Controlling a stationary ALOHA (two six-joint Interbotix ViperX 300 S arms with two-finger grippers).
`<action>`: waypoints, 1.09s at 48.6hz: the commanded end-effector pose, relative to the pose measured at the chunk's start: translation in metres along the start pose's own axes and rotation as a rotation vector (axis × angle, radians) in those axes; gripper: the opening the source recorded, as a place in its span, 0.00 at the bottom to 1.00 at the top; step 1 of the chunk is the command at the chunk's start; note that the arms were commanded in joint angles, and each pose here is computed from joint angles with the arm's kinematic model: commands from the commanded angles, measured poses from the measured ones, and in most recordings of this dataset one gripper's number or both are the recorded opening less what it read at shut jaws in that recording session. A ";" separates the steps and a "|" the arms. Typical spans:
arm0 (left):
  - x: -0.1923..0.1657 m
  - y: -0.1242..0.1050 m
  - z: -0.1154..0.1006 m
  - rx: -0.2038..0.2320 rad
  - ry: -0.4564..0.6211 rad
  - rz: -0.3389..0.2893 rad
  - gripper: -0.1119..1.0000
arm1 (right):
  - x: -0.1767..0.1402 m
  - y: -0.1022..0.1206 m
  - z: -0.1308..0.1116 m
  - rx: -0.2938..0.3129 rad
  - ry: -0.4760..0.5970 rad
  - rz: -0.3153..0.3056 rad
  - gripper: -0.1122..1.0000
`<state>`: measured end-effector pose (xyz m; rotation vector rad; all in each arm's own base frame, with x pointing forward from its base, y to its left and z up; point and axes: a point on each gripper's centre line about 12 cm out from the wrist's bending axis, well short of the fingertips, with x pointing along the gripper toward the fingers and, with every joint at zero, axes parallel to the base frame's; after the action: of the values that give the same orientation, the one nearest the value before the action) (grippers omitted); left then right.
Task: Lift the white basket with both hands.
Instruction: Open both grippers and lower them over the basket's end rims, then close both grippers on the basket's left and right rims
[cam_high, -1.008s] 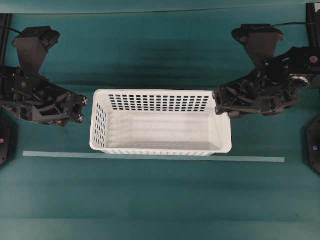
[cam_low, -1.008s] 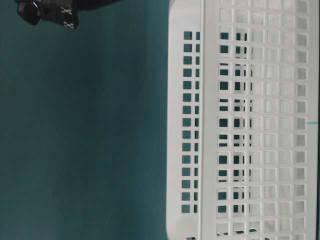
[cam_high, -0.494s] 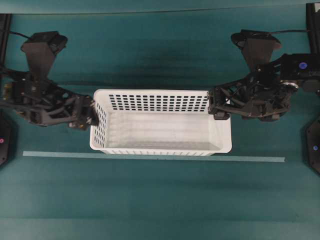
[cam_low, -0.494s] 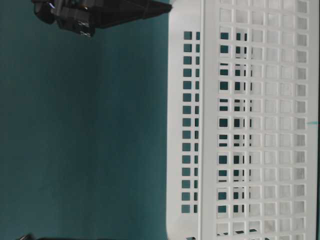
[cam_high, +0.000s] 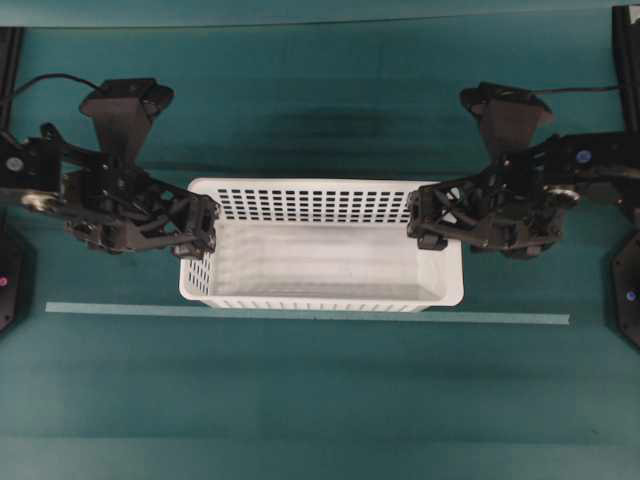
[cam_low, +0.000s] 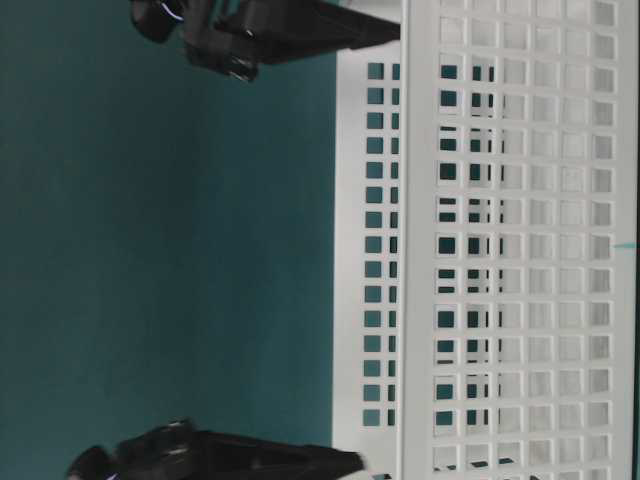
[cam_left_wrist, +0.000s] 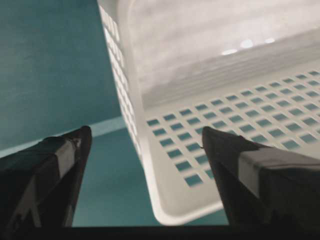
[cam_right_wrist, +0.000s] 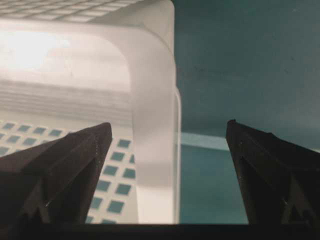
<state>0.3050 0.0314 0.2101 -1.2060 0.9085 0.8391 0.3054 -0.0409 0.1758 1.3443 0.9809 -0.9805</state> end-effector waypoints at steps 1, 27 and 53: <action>0.012 -0.002 0.000 0.007 0.001 0.011 0.93 | 0.015 0.004 0.000 0.000 0.001 -0.006 0.96; 0.045 0.001 -0.002 0.007 0.006 0.024 0.92 | 0.041 -0.003 -0.002 -0.002 0.008 -0.064 0.96; 0.051 0.007 -0.003 0.008 0.005 0.013 0.92 | 0.045 -0.005 -0.002 0.032 0.006 -0.063 0.96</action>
<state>0.3160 0.0317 0.1639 -1.2029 0.9231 0.8442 0.3129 -0.0396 0.1400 1.3555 1.0013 -1.0260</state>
